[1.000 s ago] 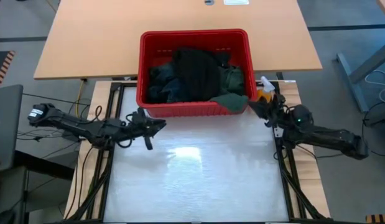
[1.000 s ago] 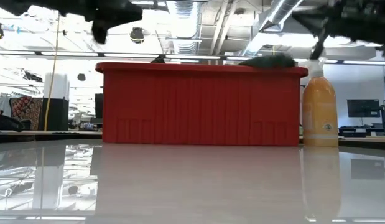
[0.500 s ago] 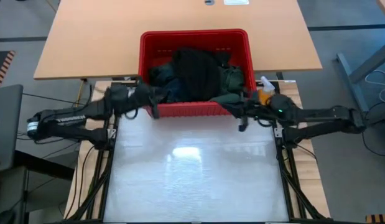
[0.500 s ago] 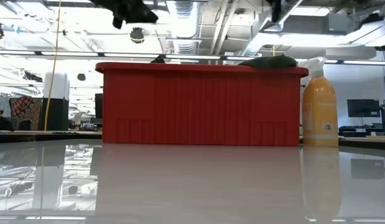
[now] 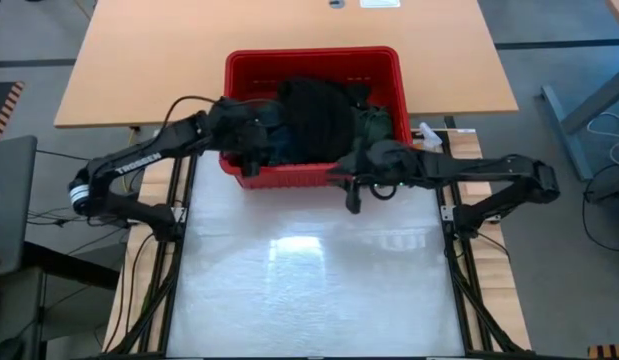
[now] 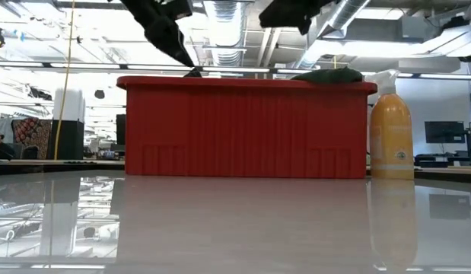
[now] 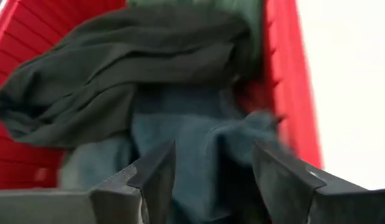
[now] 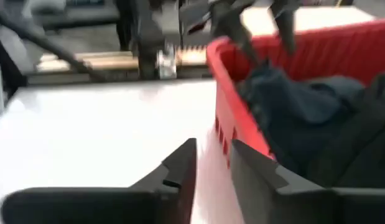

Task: Fold laundry
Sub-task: Remove the black pants from the red bin

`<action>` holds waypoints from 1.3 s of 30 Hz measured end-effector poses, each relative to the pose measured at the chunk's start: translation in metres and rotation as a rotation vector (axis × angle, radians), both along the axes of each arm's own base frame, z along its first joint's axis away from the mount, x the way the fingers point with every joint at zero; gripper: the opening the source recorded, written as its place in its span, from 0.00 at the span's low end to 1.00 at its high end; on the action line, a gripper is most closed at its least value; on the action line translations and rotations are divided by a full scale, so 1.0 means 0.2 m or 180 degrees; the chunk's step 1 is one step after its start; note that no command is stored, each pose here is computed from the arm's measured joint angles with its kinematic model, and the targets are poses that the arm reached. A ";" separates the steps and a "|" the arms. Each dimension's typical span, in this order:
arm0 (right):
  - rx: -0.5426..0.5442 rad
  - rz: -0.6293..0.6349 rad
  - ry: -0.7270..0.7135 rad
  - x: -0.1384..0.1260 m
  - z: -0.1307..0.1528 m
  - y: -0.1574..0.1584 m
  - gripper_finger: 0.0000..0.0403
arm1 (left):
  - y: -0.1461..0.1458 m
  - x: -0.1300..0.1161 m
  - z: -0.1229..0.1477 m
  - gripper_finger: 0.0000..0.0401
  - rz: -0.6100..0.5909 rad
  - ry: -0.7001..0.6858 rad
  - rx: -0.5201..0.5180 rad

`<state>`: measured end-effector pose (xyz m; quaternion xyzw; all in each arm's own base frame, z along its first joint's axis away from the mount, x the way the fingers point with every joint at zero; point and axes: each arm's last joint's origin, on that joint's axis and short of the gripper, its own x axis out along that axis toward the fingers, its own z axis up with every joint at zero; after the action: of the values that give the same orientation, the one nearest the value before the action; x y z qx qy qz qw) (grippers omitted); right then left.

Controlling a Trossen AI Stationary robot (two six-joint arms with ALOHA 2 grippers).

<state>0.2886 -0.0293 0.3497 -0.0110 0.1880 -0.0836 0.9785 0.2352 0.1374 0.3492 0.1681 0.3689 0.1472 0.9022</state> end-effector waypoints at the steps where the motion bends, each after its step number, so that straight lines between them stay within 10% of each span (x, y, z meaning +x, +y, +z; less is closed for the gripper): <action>1: 0.0000 -0.0002 0.0014 0.01 0.00 0.00 0.38 | 0.01 0.01 0.00 0.49 -0.0028 0.0077 0.0076; 16: -0.0005 -0.0142 0.0039 0.00 0.00 -0.07 0.60 | 0.14 0.19 -0.21 0.49 0.0086 0.0607 0.0387; 23: 0.0000 -0.0138 0.0046 0.00 0.00 -0.07 0.57 | 0.15 0.20 -0.18 0.14 0.0463 0.0488 0.0605; 29: -0.0006 -0.0133 -0.0018 -0.01 0.02 -0.06 0.56 | 0.14 0.20 -0.01 0.01 0.0557 -0.0072 0.0497; 39: -0.0599 -0.0506 -0.0202 0.28 -0.12 -0.26 0.58 | 0.09 0.19 0.20 0.09 0.0479 -0.0775 0.0128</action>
<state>0.3443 -0.0822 0.3258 -0.0852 0.1485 -0.1785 0.9689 0.2739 0.1555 0.3899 0.1389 0.2653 0.2411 0.9231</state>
